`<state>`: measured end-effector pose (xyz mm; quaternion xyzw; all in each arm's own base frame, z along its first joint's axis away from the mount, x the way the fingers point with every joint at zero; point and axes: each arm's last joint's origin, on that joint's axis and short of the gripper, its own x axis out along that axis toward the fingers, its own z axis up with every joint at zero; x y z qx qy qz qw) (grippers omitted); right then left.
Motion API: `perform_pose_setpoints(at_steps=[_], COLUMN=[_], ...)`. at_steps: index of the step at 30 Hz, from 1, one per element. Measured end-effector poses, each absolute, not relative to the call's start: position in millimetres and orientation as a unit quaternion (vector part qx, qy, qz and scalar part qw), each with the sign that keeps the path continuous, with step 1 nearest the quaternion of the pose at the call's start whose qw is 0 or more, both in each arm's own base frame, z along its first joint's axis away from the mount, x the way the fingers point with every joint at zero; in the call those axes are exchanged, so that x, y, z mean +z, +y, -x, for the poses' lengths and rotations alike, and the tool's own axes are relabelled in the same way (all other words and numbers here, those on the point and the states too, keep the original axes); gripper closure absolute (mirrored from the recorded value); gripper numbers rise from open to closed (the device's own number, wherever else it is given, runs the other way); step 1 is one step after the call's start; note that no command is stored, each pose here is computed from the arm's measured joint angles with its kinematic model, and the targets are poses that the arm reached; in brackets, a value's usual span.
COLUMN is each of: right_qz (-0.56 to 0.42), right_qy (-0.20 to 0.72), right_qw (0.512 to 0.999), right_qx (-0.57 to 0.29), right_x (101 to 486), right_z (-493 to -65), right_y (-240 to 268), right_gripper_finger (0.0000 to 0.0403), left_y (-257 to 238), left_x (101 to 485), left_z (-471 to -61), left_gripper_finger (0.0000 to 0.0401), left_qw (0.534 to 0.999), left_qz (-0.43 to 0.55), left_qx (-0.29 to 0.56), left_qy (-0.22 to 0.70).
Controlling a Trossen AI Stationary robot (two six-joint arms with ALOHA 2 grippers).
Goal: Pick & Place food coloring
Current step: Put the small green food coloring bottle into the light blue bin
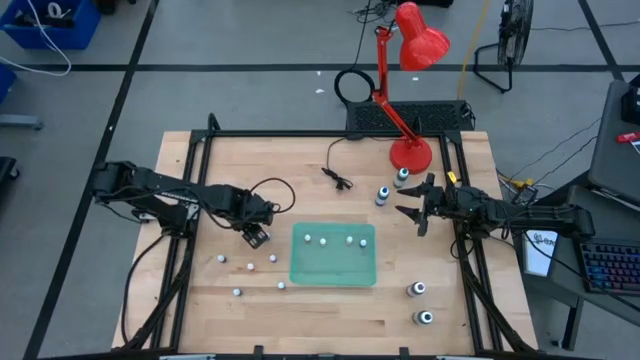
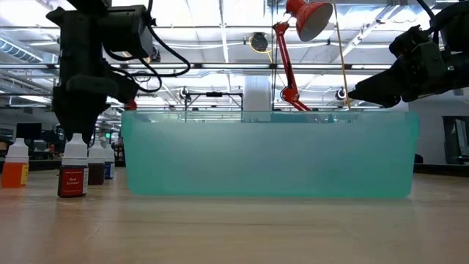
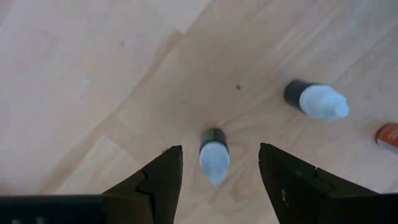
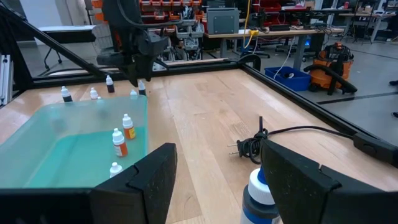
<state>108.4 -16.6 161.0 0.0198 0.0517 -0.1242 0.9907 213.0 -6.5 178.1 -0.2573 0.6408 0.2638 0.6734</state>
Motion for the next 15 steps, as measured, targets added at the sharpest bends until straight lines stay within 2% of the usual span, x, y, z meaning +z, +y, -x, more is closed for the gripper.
perform_pose_setpoints(at_steps=[15], right_qz=[-0.020], right_qy=[0.053], right_qw=[0.991], right_qx=[-0.124], right_x=[160.7], right_z=[-108.5], right_y=[-16.6], right_gripper_finger=[0.0181], left_y=[-7.6], left_x=[160.6], left_z=[-218.7], left_gripper_finger=[0.0187], left_qw=[0.643], left_qz=[0.250], left_qx=[0.263], left_qy=[0.675])
